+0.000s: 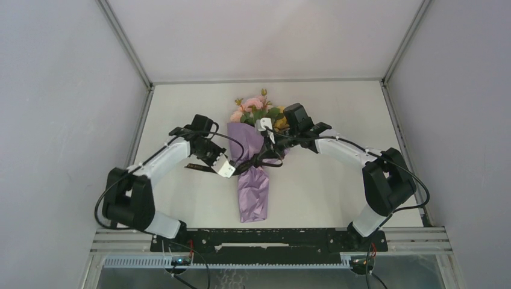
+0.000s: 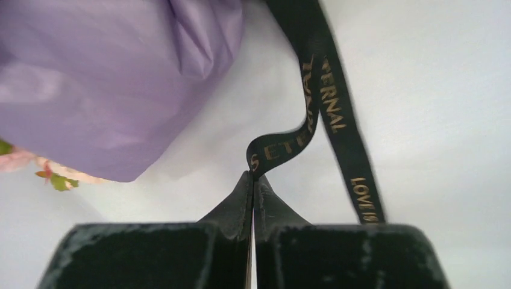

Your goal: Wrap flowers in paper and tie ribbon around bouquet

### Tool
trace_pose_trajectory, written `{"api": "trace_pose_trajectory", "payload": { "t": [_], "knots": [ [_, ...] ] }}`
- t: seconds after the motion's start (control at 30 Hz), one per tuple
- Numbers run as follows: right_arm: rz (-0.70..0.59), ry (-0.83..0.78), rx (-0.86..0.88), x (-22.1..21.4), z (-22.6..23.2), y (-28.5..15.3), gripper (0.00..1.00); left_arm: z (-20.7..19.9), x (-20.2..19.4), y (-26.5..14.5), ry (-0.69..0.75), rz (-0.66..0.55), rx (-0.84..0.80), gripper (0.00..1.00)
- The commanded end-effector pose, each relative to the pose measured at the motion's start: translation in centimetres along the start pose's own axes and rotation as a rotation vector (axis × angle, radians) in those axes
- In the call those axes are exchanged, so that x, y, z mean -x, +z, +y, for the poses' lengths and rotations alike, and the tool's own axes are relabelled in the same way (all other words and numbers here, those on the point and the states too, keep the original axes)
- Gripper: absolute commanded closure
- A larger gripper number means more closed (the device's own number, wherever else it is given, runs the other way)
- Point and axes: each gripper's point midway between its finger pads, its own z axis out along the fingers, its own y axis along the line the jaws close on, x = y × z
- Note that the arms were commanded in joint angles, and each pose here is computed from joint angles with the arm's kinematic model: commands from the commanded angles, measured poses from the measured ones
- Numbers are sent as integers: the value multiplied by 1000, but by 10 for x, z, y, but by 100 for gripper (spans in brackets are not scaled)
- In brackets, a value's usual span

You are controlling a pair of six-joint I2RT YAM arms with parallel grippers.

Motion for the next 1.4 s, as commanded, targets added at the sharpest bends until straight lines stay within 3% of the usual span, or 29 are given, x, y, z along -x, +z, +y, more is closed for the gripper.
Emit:
{"api": "trace_pose_trajectory", "payload": {
  "t": [0.0,0.17,0.33,0.47,0.57,0.8,1.0,1.07,1.2,1.27,1.37],
  "knots": [
    [-50,61,-103,22,-22,-5,100,-30,79,-47,-127,-183,-68,100],
    [-82,174,-162,30,-33,-5,100,-40,166,-68,-247,-388,-93,100],
    [-91,275,-234,31,-43,-6,100,23,224,-81,-478,-558,75,100],
    [-90,323,-250,29,-45,-5,100,57,303,-89,-447,-753,139,100],
    [-80,340,-261,28,-44,-7,100,69,341,-87,-456,-874,125,100],
    [-54,346,-254,25,-36,-10,100,107,380,-77,-488,-1018,143,100],
    [-31,368,-236,17,-32,-8,100,112,371,-42,-512,-943,149,100],
    [-27,371,-231,17,-30,-8,100,114,365,-39,-520,-925,157,89],
    [-24,378,-225,16,-27,-7,100,114,353,-39,-479,-879,180,37],
    [-24,379,-225,17,-26,-8,100,103,344,-35,-448,-832,168,25],
    [-21,390,-228,17,-25,-9,100,90,329,-39,-423,-779,171,16]
  ]
}}
